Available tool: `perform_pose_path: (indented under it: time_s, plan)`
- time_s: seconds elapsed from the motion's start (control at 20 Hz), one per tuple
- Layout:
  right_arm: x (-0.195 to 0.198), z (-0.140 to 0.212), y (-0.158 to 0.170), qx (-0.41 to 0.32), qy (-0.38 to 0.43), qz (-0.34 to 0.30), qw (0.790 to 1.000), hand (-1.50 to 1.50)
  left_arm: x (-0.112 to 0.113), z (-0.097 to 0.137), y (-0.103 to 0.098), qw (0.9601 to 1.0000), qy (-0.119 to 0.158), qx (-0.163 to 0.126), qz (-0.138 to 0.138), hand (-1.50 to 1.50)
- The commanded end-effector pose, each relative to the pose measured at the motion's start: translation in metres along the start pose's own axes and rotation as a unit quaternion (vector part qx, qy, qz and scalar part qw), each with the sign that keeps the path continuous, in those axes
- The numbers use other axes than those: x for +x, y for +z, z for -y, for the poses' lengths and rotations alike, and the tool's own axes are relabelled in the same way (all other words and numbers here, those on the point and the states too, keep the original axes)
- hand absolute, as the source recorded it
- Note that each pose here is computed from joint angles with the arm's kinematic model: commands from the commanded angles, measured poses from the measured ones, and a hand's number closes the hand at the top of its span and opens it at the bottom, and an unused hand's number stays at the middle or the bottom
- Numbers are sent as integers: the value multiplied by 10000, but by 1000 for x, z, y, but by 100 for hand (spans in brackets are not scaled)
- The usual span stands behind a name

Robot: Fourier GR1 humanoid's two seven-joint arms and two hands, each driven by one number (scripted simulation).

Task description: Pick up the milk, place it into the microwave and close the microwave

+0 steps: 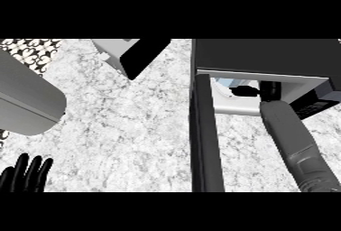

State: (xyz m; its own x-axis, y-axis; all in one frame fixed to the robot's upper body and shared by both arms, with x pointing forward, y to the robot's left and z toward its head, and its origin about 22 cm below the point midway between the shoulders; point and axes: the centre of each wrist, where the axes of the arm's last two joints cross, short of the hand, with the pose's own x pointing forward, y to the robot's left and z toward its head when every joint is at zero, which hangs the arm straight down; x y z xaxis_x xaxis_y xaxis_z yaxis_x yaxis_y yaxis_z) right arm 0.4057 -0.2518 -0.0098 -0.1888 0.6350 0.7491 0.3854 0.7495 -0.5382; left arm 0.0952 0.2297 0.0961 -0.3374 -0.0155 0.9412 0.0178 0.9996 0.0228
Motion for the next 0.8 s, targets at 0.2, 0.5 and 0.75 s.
perform_pose_path:
  time_s: [0.2, 0.5, 0.75]
  plan:
    - [17, -10, -17, 555, 642, 141, 9963, -150, -8, -2, 2, 9997, -198, -70, -88, -150]
    - [25, -15, -21, 921, 508, 195, 9943, -150, -3, 0, -1, 9995, -278, -162, 38, -150]
    - [24, -25, -12, 736, 346, 186, 9965, -150, 0, 3, 0, 9996, -275, -110, 24, -150]
